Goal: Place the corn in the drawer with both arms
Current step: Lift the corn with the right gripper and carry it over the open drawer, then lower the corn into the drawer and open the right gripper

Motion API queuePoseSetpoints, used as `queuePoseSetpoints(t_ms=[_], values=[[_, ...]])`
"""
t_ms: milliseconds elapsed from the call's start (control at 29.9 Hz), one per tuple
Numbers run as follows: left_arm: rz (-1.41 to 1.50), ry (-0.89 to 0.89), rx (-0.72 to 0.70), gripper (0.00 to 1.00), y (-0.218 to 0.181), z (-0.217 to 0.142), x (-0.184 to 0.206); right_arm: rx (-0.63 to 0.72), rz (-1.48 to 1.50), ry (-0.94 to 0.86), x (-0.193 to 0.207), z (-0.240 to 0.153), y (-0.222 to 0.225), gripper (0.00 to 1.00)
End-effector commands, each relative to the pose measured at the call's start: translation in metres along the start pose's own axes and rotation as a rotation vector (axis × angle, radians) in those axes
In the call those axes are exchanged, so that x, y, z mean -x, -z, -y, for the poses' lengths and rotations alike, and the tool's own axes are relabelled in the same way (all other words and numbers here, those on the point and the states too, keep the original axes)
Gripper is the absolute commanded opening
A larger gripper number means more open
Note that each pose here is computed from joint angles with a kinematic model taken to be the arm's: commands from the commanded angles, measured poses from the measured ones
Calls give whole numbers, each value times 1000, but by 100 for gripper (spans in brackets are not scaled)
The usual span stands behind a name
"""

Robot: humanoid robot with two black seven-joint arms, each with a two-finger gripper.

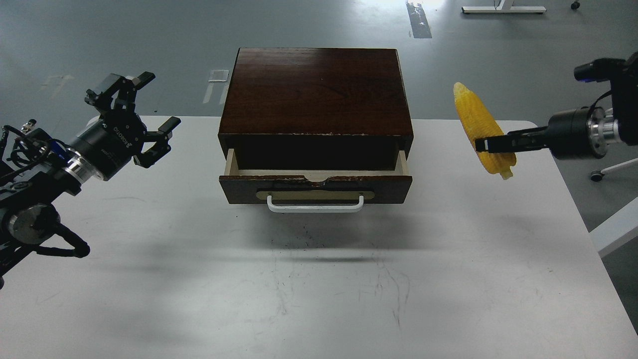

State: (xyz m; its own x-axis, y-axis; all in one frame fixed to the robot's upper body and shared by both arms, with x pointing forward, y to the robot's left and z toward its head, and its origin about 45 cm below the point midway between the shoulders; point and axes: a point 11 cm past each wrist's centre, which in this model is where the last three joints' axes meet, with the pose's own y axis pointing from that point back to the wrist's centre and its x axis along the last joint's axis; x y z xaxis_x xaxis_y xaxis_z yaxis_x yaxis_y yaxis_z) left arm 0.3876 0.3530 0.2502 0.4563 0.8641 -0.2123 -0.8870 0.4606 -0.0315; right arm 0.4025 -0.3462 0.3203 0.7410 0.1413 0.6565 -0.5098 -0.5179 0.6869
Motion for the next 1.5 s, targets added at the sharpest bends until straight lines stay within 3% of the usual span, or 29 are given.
queuePoseSetpoints(t_ms=[0, 200, 301, 668, 1203, 1370, 1470], values=[[0, 1, 9, 99, -3, 1, 1, -10, -157, -27, -51, -6, 39, 0], [1, 0, 18, 99, -6, 2, 0, -64, -425, 46, -88, 32, 121, 0], [2, -1, 18, 99, -6, 2, 0, -83, -563, 79, -87, 55, 149, 0], [12, -10, 27, 99, -12, 0, -4, -154, -1046, 85, -73, 104, 206, 0], [13, -10, 30, 99, -14, 0, -4, -209, -1212, 159, -41, 135, 211, 1], [14, -11, 32, 99, -14, 0, -5, -215, -1199, 163, -37, 137, 210, 10], [15, -12, 31, 99, -15, -1, -5, -214, -1194, 165, -36, 137, 208, 22]])
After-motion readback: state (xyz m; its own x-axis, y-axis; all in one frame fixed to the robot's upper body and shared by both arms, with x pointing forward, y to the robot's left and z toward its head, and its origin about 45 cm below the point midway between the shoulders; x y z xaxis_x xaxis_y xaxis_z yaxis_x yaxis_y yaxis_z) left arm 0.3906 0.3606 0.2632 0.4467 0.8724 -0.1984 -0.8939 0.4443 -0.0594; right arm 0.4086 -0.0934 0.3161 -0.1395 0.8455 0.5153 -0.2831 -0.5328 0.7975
